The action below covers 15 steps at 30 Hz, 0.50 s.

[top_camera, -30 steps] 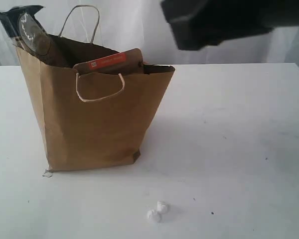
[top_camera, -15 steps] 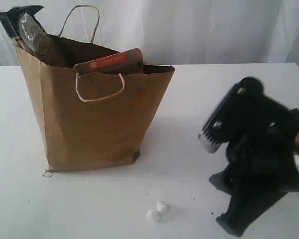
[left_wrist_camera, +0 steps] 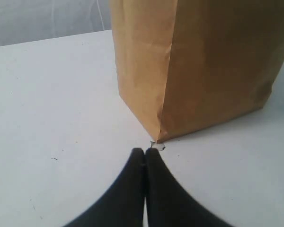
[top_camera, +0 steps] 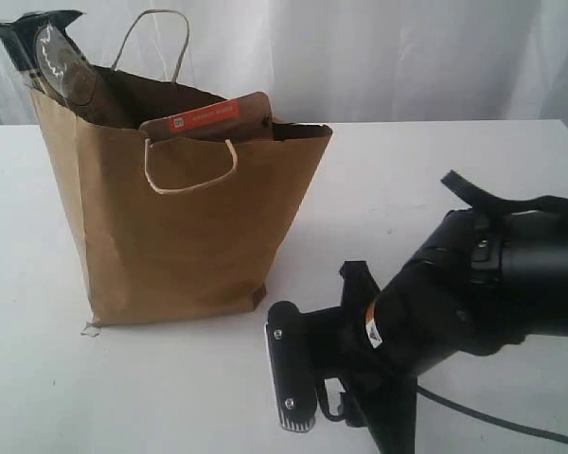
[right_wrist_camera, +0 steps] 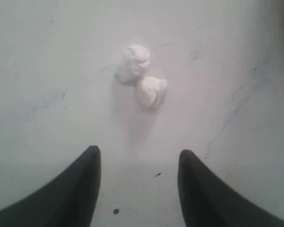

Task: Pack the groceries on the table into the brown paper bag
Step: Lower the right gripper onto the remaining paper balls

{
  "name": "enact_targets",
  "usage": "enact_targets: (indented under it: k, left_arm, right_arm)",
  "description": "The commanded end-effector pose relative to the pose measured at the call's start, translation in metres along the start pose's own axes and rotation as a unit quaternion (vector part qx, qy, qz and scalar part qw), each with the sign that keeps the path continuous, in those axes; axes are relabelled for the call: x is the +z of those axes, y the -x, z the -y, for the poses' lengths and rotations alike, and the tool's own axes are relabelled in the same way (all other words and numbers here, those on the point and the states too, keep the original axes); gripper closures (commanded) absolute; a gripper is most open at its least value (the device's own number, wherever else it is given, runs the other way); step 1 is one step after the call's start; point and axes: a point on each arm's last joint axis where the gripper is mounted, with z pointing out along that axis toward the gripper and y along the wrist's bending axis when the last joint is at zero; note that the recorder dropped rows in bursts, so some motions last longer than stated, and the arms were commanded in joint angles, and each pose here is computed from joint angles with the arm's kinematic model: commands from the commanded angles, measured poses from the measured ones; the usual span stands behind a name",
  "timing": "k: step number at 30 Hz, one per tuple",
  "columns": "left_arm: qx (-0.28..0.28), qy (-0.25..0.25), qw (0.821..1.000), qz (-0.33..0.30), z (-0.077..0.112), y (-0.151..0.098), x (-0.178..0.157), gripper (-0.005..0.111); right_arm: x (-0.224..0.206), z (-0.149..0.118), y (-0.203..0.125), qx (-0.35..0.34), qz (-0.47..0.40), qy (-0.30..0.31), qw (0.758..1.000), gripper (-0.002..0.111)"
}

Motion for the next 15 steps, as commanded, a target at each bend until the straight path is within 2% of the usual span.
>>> enact_targets:
  k: [1,6,11,15]
  left_arm:
    - [-0.007,0.001,1.0,0.0,0.0,-0.001,0.0,0.107]
    - [-0.007,0.001,1.0,0.0,0.0,-0.001,0.0,0.107]
    - [-0.006,0.001,1.0,0.0,0.0,-0.001,0.0,0.107]
    - [-0.006,0.001,1.0,0.0,0.0,-0.001,0.0,0.107]
  right_arm:
    - [0.003,0.012,0.01,-0.033,0.015,-0.012,0.999,0.061]
    - [0.009,0.013,0.022,-0.104,0.043,0.034,0.993,0.067]
    - [0.017,0.013,0.025,-0.108,0.037,0.068,0.991,0.067]
    - [0.021,0.018,0.028,-0.126,0.037,0.07,0.989,0.067]
